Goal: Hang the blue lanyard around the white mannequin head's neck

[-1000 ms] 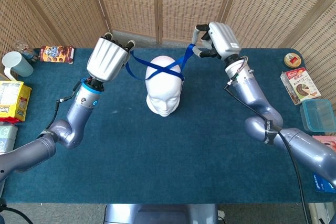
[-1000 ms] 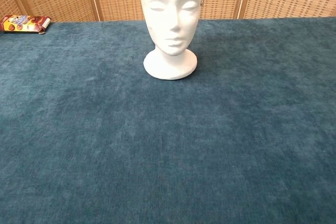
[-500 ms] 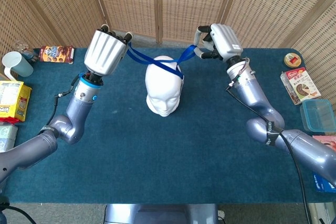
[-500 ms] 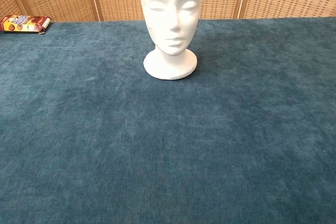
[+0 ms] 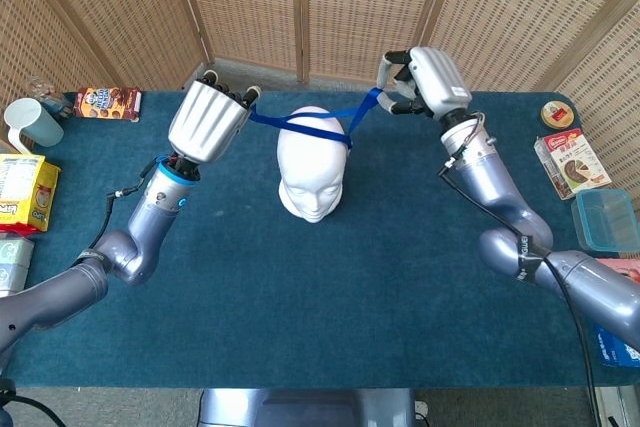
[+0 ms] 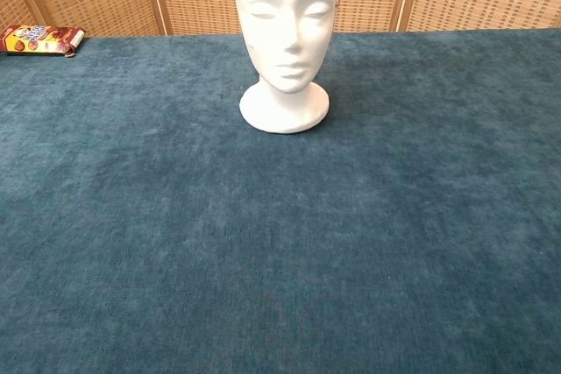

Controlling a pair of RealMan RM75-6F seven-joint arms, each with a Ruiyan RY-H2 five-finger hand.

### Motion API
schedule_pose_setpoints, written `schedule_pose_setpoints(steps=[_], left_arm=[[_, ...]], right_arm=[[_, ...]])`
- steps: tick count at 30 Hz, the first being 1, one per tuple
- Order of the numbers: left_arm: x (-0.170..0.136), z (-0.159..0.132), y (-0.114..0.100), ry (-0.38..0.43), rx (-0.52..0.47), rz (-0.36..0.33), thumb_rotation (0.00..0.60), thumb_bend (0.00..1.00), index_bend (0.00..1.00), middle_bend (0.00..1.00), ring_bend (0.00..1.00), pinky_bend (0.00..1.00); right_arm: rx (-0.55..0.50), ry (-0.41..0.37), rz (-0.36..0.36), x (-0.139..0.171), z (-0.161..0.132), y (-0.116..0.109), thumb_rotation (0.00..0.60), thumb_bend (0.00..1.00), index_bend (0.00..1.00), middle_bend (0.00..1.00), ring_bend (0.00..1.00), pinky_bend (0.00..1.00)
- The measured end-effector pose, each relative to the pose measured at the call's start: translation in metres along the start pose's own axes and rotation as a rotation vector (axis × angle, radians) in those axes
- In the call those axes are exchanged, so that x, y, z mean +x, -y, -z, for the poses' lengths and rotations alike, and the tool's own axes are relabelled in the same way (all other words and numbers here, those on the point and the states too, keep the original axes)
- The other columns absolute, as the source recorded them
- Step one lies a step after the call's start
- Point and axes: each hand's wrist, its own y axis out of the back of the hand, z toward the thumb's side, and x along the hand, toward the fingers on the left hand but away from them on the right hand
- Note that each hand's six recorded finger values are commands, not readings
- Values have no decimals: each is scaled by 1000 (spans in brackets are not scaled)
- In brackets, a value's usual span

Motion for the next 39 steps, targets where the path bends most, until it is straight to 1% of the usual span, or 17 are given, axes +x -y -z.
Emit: schedule_pose_setpoints(steps=[5,15,32,39], left_arm=[[-5,0,1,-4,-26,4,600,478,644,956,925,710],[-15,0,1,-21,-86,21,600,476,644,956,925,710],[-30,2,9,-21,-122,60,600,464,644,956,924,710],[-38,1,11,-27,-156,77,600,462,644,955,922,710]], right_arm=[[-3,3,-6,5,2,-2,600,450,766,1000,1000,1000],[-24,15,-52,16,7,4,600,450,767,1000,1000,1000],[-55,9,-117,30,6,8,600,449,767,1000,1000,1000],[-61,8,-134,37,8,9,600,449,767,1000,1000,1000]])
